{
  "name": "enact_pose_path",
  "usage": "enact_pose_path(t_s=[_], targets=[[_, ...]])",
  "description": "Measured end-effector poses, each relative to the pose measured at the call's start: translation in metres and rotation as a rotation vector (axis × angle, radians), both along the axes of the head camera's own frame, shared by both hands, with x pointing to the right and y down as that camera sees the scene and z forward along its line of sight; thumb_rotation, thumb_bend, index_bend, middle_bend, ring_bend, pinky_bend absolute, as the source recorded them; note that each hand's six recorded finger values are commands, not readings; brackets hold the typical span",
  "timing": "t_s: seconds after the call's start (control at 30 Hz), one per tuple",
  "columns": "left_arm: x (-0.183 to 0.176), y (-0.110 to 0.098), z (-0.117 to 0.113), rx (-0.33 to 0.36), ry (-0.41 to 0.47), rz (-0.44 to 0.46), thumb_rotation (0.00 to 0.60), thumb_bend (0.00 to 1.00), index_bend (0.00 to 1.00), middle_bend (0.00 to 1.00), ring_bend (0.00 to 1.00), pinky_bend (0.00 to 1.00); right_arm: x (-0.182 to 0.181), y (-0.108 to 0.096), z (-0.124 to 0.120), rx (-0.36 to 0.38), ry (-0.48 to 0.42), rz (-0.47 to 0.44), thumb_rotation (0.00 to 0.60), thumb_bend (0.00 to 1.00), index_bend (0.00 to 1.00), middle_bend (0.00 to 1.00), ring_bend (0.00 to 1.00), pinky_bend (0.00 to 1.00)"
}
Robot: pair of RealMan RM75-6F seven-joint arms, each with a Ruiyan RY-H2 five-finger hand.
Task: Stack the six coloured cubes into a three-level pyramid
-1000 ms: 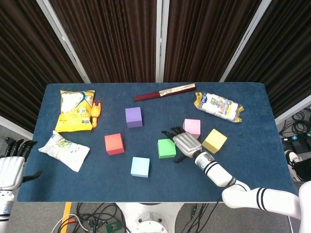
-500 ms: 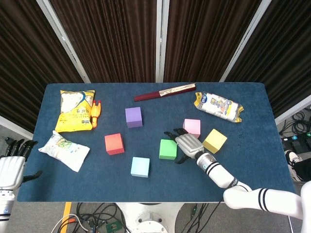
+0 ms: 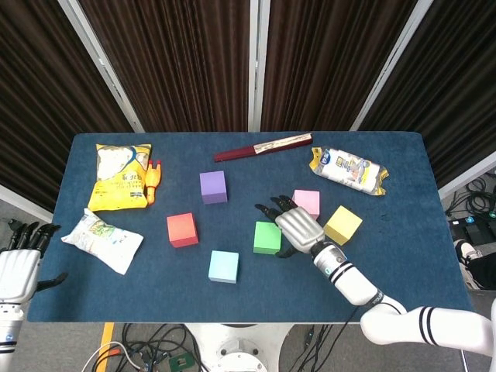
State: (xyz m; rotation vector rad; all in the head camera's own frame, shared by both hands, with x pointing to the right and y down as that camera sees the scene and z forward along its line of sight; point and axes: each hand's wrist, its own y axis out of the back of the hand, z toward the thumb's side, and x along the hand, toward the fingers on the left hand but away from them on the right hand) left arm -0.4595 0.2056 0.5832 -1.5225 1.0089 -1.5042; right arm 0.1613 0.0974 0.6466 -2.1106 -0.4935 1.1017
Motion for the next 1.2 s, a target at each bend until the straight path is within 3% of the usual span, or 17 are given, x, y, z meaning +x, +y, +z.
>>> enact_pose_path(t_s=[0.13, 0.37, 0.73, 1.2], targets=[[0.002, 0.000, 0.000, 0.001, 0.002, 0.003, 0.600, 0.00, 0.17, 0.14, 0.06, 0.08, -0.017, 0.019, -0.017, -0.079, -0.091, -0.042, 0.600, 0.00, 0.00, 0.26, 0.00, 0.00], [0.002, 0.000, -0.003, 0.010, 0.001, 0.000, 0.600, 0.00, 0.17, 0.14, 0.06, 0.08, -0.040, 0.038, -0.007, -0.141, -0.141, -0.074, 0.600, 0.00, 0.00, 0.26, 0.00, 0.00], [-0.002, 0.005, -0.002, 0.007, 0.004, -0.012, 0.600, 0.00, 0.17, 0.14, 0.06, 0.08, -0.072, 0.048, 0.016, -0.132, -0.150, -0.066, 0.600, 0.00, 0.00, 0.26, 0.00, 0.00], [-0.004, 0.005, 0.001, 0.003, 0.016, -0.010, 0.600, 0.00, 0.17, 0.14, 0.06, 0.08, -0.086, 0.054, 0.024, -0.138, -0.158, -0.059, 0.600, 0.00, 0.00, 0.26, 0.00, 0.00]])
